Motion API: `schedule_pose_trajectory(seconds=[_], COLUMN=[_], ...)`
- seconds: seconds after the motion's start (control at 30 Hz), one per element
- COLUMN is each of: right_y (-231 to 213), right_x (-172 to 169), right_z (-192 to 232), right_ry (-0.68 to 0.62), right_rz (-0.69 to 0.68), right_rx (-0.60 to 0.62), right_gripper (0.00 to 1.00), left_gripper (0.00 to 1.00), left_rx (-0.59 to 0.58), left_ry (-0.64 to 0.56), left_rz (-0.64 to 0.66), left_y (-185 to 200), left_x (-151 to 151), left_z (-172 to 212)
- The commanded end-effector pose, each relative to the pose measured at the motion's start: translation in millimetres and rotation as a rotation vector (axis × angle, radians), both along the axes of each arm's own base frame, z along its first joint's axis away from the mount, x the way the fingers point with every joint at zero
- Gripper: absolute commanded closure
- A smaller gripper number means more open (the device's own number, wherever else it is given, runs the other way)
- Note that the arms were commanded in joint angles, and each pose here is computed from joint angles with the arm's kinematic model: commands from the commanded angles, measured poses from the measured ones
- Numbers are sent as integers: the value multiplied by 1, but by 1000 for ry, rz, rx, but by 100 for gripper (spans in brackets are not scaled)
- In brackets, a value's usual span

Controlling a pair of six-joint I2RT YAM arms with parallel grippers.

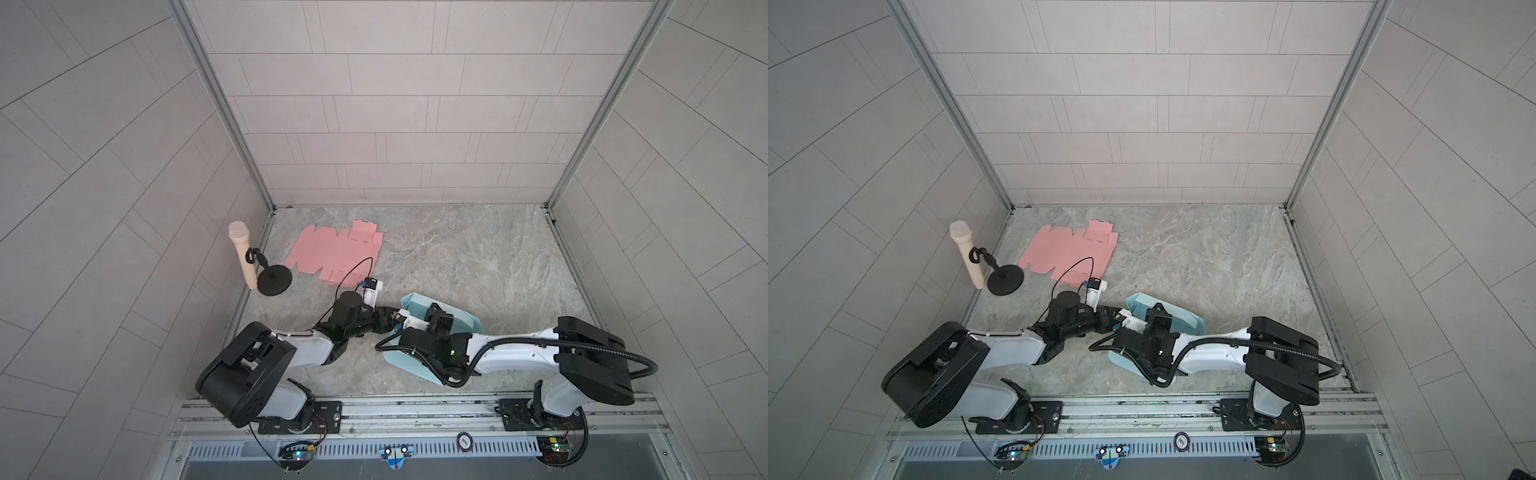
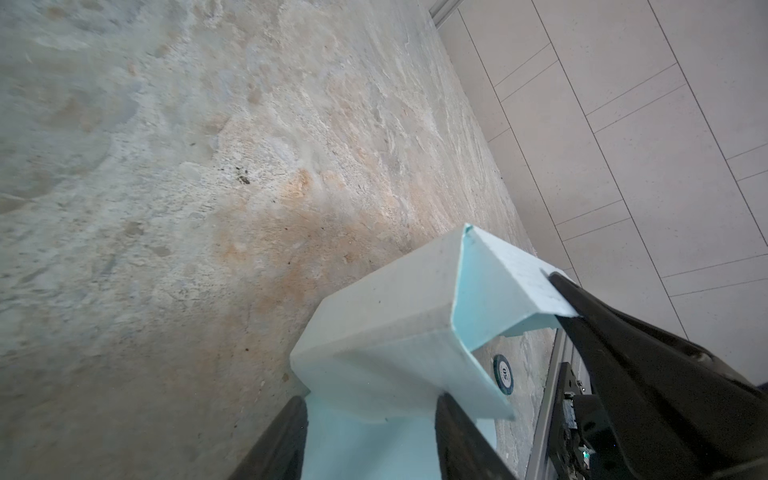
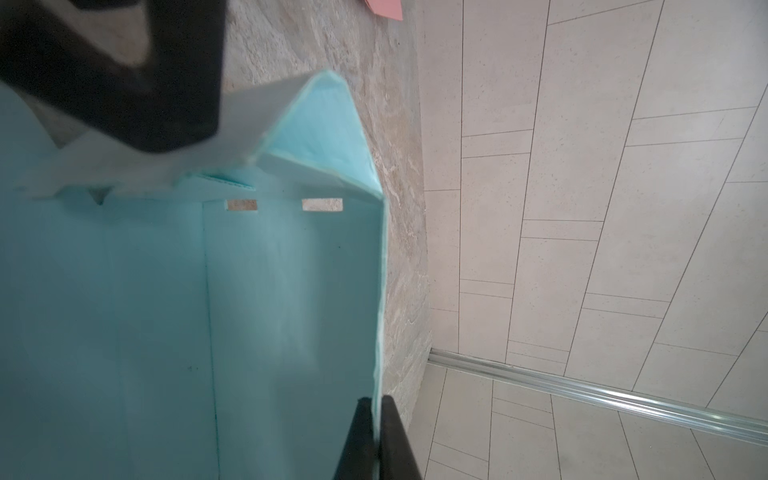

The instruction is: Fold the paper box

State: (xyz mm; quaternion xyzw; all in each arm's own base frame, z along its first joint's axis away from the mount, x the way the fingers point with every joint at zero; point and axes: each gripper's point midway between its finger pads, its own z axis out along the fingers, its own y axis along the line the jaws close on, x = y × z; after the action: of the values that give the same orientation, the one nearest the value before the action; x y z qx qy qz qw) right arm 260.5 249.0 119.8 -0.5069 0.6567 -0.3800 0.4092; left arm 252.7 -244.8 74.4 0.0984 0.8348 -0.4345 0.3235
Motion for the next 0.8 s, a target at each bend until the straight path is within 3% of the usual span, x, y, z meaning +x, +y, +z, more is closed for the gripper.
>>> schedule_pose_trajectory(seconds=[0.0, 0.43, 0.77], right_y=[3, 5, 5], right_x=[-3, -6, -7], right_z=[-2, -14, -16], right_ry=[2, 8, 9], right_rz=[5, 14, 20], right_rx=[8, -27, -30], right_gripper=[98, 99, 99], left_gripper=[44, 41, 41], left_rx=[-3, -24, 19], left_ry=[-84, -158, -120], left_rz=[-8, -29, -13], left_y=[-3, -7, 2], left_x=[6, 8, 0], left_z=[10, 18, 4])
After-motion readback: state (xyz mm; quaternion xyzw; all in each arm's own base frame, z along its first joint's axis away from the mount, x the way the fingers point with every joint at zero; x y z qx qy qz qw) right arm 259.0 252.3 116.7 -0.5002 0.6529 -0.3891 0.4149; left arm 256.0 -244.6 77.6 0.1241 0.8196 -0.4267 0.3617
